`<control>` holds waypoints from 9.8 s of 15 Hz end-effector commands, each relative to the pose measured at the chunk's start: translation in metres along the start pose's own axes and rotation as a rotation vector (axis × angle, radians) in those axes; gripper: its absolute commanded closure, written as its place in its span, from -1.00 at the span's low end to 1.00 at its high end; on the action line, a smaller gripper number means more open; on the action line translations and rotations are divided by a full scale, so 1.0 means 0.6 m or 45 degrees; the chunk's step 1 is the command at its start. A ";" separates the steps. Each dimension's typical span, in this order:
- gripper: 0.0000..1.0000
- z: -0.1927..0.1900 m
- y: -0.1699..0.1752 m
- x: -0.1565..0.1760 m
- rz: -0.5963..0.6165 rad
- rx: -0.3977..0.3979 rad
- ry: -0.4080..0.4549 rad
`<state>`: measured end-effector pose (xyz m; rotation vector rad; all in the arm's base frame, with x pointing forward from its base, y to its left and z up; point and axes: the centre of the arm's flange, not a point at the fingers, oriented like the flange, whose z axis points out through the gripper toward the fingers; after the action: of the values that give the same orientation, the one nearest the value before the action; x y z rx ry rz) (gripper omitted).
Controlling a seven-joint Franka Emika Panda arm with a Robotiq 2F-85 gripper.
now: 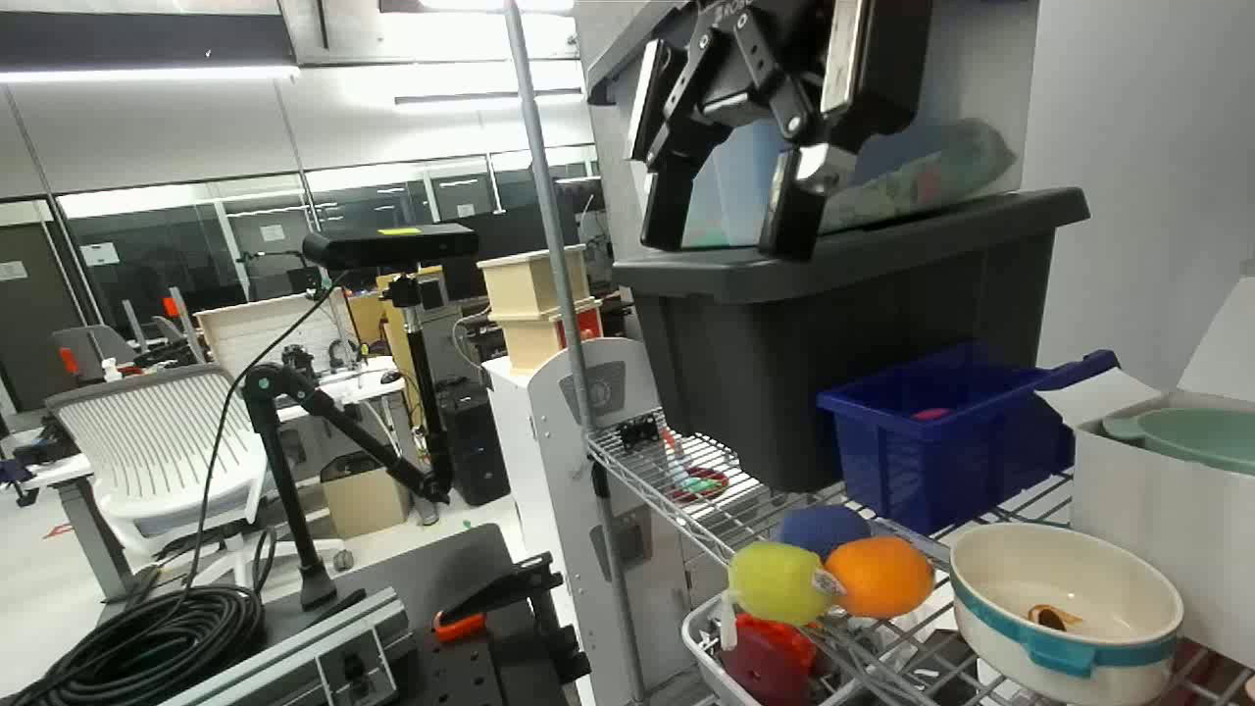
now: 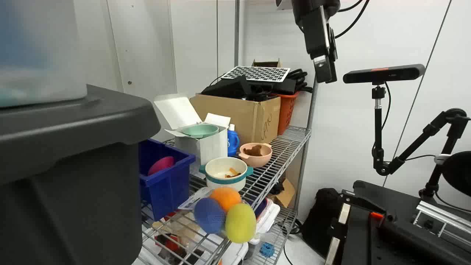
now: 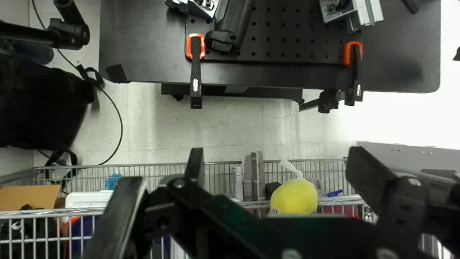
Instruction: Move the brown doll from the right bowl to the left bowl
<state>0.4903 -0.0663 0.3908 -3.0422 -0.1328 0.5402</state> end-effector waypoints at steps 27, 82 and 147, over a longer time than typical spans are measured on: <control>-1.00 0.066 -0.042 0.199 0.109 -0.199 0.444; 0.43 0.299 0.285 0.449 0.466 -0.269 0.370; -1.00 0.192 -0.017 0.183 0.055 -0.356 0.359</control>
<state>0.5976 -0.0515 0.2126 -3.3402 -0.0889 0.1138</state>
